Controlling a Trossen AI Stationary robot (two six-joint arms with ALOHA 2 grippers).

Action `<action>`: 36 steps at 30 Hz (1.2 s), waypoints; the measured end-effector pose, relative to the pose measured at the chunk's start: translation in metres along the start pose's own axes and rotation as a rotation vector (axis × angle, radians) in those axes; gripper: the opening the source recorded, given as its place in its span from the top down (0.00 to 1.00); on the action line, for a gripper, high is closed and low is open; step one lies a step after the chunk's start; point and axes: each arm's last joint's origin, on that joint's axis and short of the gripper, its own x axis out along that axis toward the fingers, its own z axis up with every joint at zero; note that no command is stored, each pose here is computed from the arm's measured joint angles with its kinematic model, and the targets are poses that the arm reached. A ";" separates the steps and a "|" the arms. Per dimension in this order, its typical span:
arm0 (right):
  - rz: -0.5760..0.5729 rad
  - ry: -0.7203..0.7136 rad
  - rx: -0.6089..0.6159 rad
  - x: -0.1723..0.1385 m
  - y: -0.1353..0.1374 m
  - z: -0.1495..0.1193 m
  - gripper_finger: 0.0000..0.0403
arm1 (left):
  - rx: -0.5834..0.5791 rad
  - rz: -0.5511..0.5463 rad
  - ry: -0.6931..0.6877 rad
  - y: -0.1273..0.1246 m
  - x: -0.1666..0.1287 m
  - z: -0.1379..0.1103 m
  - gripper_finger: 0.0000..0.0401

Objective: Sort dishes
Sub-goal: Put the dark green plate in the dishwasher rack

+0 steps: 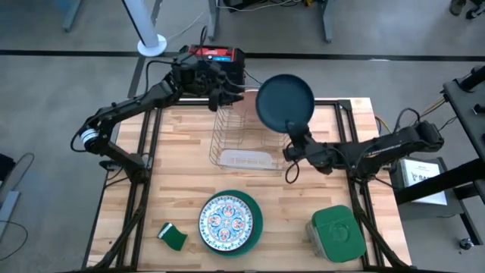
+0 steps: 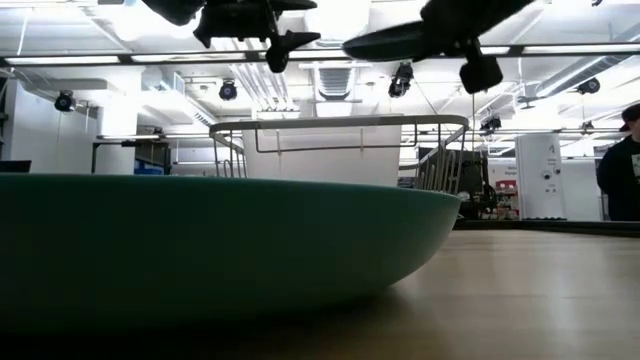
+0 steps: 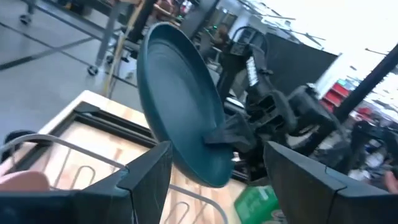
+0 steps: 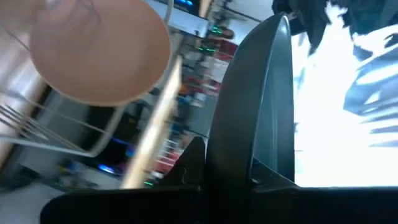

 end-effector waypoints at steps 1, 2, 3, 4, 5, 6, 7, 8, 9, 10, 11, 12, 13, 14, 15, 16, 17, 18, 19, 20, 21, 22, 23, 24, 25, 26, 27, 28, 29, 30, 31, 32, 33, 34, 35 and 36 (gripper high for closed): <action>-0.017 0.003 -0.027 0.000 0.002 0.000 0.97 | 0.001 -0.016 0.007 -0.001 0.001 0.000 0.39; -0.031 0.007 -0.038 0.000 0.004 0.000 0.97 | 0.001 -0.030 0.013 -0.002 0.001 -0.001 0.39; -0.043 0.006 -0.037 0.000 0.005 0.001 0.97 | -0.001 -0.034 0.018 -0.003 0.002 -0.001 0.39; -0.054 0.000 -0.031 0.000 0.005 0.000 0.97 | -0.005 -0.032 0.022 -0.003 0.002 -0.002 0.39; -0.062 -0.002 -0.030 0.000 0.006 0.000 0.97 | -0.011 -0.024 0.026 -0.002 0.002 -0.003 0.39; -0.066 -0.001 -0.031 -0.001 0.006 0.000 0.97 | -0.016 -0.011 0.026 -0.002 0.002 -0.003 0.39; -0.069 -0.007 -0.032 -0.001 0.006 0.001 0.97 | -0.016 0.006 0.022 -0.001 0.002 -0.003 0.39; -0.073 -0.017 -0.032 -0.001 0.006 0.001 0.97 | -0.014 0.027 0.017 -0.001 0.002 -0.004 0.39; -0.076 -0.026 -0.032 -0.001 0.006 0.001 0.97 | -0.014 0.043 0.011 0.000 0.002 -0.003 0.39; -0.078 -0.034 -0.035 0.000 0.006 0.001 0.97 | -0.015 0.048 0.010 0.000 0.002 -0.004 0.39; -0.082 -0.045 -0.035 -0.001 0.005 0.002 0.97 | -0.017 0.049 0.012 0.000 0.002 -0.005 0.39; -0.087 -0.057 -0.035 -0.001 0.005 0.002 0.97 | -0.015 0.049 0.013 0.000 0.003 -0.005 0.39; -0.091 -0.066 -0.044 -0.001 0.005 0.002 0.97 | -0.013 0.046 0.015 -0.001 0.004 -0.006 0.39; -0.095 -0.075 -0.058 -0.001 0.005 0.002 0.97 | -0.012 0.044 0.018 -0.001 0.006 -0.007 0.39; -0.100 -0.076 -0.076 -0.001 0.004 0.002 0.97 | -0.013 0.047 0.020 0.000 0.007 -0.008 0.39; -0.107 -0.074 -0.079 -0.001 0.003 0.002 0.97 | -0.017 0.057 0.020 0.002 0.008 -0.009 0.39; -0.118 -0.077 -0.069 -0.001 0.002 0.002 0.97 | -0.018 0.060 0.022 0.004 0.010 -0.010 0.39; -0.126 -0.082 -0.060 -0.001 0.000 0.001 0.97 | -0.017 0.059 0.021 0.006 0.013 -0.011 0.39; -0.129 -0.082 -0.061 -0.001 0.000 0.001 0.97 | -0.021 0.061 0.022 0.008 0.016 -0.013 0.39; -0.130 -0.081 -0.070 -0.001 0.000 0.001 0.97 | -0.026 0.058 0.026 0.010 0.019 -0.015 0.39; -0.130 -0.081 -0.075 -0.001 0.000 0.001 0.97 | -0.033 0.055 0.032 0.012 0.023 -0.017 0.39; -0.130 -0.082 -0.076 -0.001 0.000 0.001 0.97 | -0.037 0.047 0.036 0.013 0.027 -0.018 0.39; -0.129 -0.081 -0.077 -0.001 0.000 0.001 0.97 | -0.041 0.041 0.043 0.016 0.030 -0.018 0.39; -0.130 -0.081 -0.077 -0.001 0.000 0.001 0.97 | -0.045 0.027 0.053 0.017 0.033 -0.019 0.39; -0.130 -0.083 -0.077 -0.001 0.000 0.001 0.97 | -0.047 0.012 0.061 0.019 0.036 -0.019 0.39; -0.130 -0.083 -0.078 -0.001 0.000 0.001 0.97 | -0.050 -0.007 0.068 0.021 0.038 -0.018 0.39; -0.131 -0.085 -0.078 -0.001 0.000 0.001 0.97 | -0.050 -0.031 0.077 0.022 0.041 -0.017 0.39; -0.132 -0.086 -0.078 -0.001 0.000 0.001 0.97 | -0.051 -0.046 0.083 0.023 0.042 -0.017 0.39; -0.133 -0.089 -0.078 -0.001 0.000 0.001 0.97 | -0.051 -0.051 0.086 0.024 0.045 -0.016 0.39; -0.136 -0.097 -0.079 -0.001 0.000 0.002 0.97 | -0.048 -0.054 0.086 0.024 0.047 -0.015 0.39; -0.142 -0.110 -0.078 -0.001 0.000 0.002 0.97 | -0.042 -0.059 0.084 0.025 0.049 -0.014 0.39; -0.149 -0.127 -0.078 -0.001 -0.001 0.002 0.97 | -0.039 -0.061 0.084 0.025 0.051 -0.012 0.39; -0.156 -0.142 -0.078 -0.001 -0.001 0.003 0.97 | -0.029 -0.066 0.081 0.026 0.054 -0.010 0.39; -0.160 -0.151 -0.078 -0.001 -0.001 0.003 0.97 | -0.019 -0.069 0.077 0.026 0.056 -0.008 0.40; -0.161 -0.155 -0.078 -0.001 -0.001 0.003 0.97 | -0.011 -0.071 0.075 0.027 0.058 -0.007 0.40; -0.161 -0.157 -0.074 0.000 -0.001 0.003 0.97 | -0.003 -0.072 0.073 0.027 0.059 -0.006 0.41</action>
